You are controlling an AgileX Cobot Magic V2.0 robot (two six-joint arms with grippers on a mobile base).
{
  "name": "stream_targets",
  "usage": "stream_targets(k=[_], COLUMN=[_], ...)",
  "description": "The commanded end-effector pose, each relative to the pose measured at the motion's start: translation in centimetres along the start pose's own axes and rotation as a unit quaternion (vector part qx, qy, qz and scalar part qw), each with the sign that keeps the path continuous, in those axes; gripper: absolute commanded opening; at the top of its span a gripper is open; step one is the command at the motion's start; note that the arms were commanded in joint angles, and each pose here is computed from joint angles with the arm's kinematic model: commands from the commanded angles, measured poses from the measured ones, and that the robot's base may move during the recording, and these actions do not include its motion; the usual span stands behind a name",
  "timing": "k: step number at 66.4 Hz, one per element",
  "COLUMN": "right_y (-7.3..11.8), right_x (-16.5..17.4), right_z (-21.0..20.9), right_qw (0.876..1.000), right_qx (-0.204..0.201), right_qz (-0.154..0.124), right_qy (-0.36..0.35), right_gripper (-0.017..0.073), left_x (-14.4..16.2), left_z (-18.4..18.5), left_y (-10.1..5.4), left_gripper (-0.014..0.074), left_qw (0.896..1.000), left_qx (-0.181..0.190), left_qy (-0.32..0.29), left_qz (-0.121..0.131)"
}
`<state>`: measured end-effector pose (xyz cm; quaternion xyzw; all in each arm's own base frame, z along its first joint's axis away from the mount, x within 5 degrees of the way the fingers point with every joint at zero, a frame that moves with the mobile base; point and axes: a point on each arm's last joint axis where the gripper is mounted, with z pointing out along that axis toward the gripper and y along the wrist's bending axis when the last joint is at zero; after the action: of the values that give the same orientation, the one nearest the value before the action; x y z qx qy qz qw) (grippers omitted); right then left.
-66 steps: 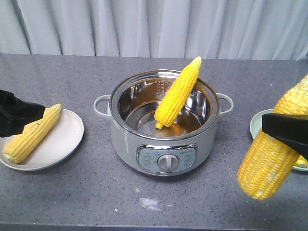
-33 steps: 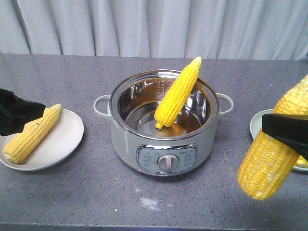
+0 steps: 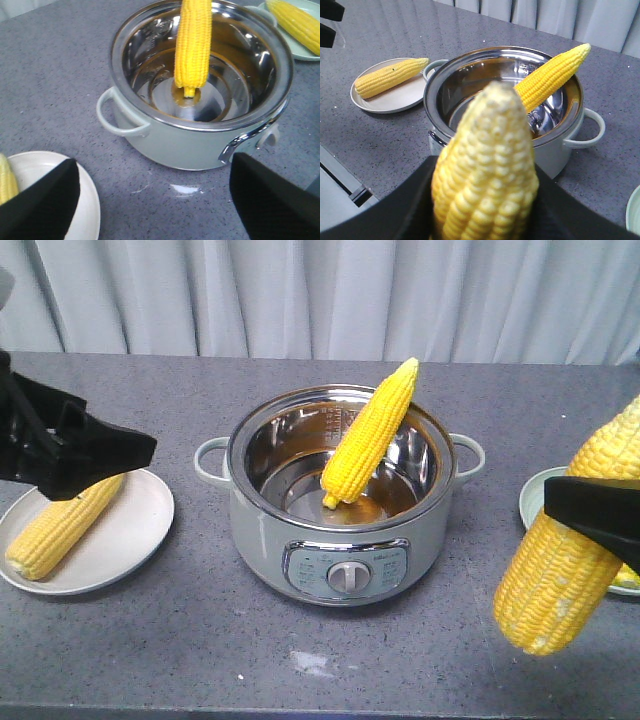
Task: Distribute corn equally
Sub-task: 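Move the left gripper from the white plate toward the pot, then grasp the last cob leaning in the pot with the left gripper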
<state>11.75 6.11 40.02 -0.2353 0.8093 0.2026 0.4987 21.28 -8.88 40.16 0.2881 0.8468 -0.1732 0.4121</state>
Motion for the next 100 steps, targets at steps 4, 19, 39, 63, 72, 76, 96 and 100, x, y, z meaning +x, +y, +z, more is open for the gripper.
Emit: stream_targets(k=[4, 19, 39, 63, 72, 76, 96, 100], right_y=[0.0, 0.0, 0.0, 0.0, 0.0, 0.0, 0.0, 0.0], right_x=[-1.2, -1.2, -1.2, -1.2, -1.2, -1.2, -1.2, -1.2], right_z=[-0.5, -0.5, -0.5, -0.5, -0.5, -0.5, -0.5, -0.5], right_qw=[0.999, 0.999, 0.999, 0.999, 0.999, 0.999, 0.999, 0.999], right_qx=[0.008, 0.008, 0.008, 0.008, 0.008, 0.008, 0.008, 0.008], right_qz=[0.002, 0.002, 0.002, 0.002, 0.002, 0.002, 0.002, 0.002], right_qy=[-0.043, -0.043, -0.043, -0.043, -0.043, -0.043, -0.043, -0.043], right_gripper=[0.0196, 0.0196, 0.0196, 0.0196, 0.0196, 0.0196, 0.0196, 0.0196], left_x=[-2.7, -4.7, -6.8, -9.4, -10.1, -10.4, -12.0, -12.1], left_z=[0.1, 2.5, 6.4, 11.0, 12.7, 13.4, 16.0, 16.6], left_y=[-1.2, -3.2, -5.4, -7.0, -7.0, -7.0, -6.8, -6.7], left_gripper=[0.0596, 0.0594, 0.0594, 0.0594, 0.0594, 0.0594, 0.0594, 0.0594], left_qw=[0.998, 0.994, 0.988, 0.990, 0.992, 0.992, 0.994, 0.995], left_qx=[0.026, 0.059, 0.044, 0.001, 0.002, 0.001, -0.010, -0.011], left_qy=[-0.042, -0.030, 0.008, 0.034, 0.044, 0.049, 0.041, 0.041], left_qz=[0.027, 0.081, 0.146, 0.135, 0.121, 0.119, 0.101, 0.093])
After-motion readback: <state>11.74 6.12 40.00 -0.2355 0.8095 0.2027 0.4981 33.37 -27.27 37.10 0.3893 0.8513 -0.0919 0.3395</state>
